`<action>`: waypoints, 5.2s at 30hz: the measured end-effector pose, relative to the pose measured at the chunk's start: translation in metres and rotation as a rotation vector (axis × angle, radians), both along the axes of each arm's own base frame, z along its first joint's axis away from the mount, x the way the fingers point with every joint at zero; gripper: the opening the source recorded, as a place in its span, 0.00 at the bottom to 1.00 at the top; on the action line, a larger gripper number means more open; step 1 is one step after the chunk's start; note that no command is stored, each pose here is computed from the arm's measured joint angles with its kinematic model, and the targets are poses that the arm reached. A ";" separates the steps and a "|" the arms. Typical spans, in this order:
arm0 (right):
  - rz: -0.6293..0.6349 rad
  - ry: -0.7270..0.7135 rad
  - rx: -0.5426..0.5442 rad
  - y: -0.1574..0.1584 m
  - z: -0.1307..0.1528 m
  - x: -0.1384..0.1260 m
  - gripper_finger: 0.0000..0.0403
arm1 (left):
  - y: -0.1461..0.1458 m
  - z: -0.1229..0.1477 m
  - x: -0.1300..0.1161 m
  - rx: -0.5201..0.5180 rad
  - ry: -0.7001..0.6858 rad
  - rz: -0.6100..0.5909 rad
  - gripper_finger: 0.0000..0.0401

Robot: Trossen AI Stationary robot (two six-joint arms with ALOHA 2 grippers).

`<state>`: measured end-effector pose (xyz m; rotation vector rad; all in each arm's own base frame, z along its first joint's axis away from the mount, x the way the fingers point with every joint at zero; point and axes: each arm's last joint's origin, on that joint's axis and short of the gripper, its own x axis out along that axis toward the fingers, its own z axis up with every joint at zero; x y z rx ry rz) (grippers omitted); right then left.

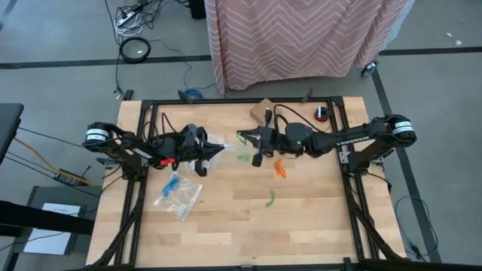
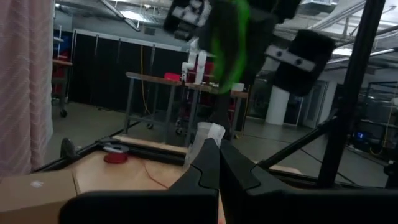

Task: Sort rubber bands
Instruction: Put the green rubber band into the transparent zip bag

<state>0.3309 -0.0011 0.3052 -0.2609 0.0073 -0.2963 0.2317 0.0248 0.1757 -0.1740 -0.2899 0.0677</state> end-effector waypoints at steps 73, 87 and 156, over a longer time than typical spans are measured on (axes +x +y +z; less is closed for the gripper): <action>-0.191 0.050 0.020 0.017 -0.020 0.009 0.00 | 0.002 0.004 0.007 0.061 0.006 0.066 0.01; -0.186 0.015 0.027 0.018 -0.017 0.009 0.00 | 0.002 0.004 0.007 0.066 0.006 0.067 0.01; -0.140 0.198 0.246 0.013 -0.045 0.009 0.10 | 0.004 0.014 0.013 0.066 -0.048 0.097 0.01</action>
